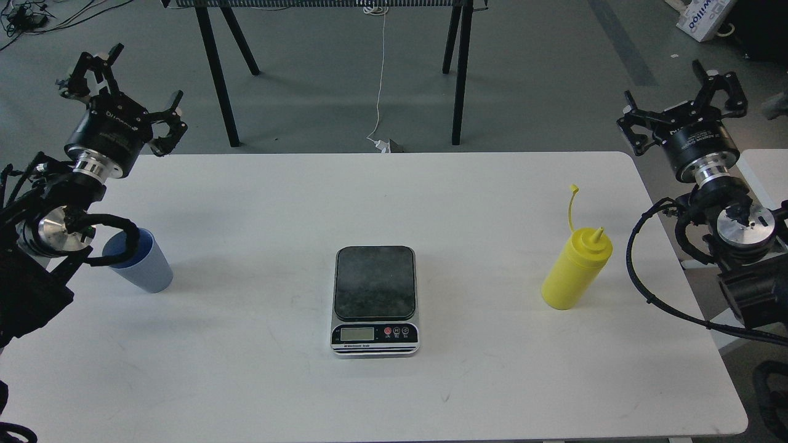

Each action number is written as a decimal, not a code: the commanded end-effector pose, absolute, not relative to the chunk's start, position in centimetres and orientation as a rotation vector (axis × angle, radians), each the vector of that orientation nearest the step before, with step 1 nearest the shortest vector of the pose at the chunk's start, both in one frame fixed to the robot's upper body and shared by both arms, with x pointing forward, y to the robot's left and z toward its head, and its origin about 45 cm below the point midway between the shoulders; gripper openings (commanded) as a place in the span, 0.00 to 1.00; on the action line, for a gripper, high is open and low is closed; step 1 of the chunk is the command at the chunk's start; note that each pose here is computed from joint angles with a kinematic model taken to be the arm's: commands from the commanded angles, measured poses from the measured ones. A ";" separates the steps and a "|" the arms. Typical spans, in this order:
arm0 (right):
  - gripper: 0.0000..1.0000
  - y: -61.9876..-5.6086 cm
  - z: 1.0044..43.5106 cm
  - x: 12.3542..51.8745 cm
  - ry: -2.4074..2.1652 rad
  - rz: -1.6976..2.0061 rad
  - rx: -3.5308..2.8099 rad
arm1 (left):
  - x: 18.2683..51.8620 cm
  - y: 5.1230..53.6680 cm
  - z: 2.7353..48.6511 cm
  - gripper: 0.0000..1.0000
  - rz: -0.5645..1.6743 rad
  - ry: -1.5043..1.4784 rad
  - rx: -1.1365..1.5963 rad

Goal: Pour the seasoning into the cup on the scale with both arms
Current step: 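Lower the left gripper around the blue cup and close it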

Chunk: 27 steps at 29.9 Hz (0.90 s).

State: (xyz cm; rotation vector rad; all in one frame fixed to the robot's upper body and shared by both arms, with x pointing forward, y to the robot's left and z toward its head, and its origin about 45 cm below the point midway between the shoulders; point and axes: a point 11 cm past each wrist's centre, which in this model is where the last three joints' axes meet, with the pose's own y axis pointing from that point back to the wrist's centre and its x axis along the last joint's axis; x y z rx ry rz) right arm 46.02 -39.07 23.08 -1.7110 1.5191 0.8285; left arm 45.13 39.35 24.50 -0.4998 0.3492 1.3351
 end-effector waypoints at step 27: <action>1.00 -40.5 21.1 43.0 1.549 0.862 -1.742 | 37.6 43.2 29.3 0.97 0.969 -0.210 0.406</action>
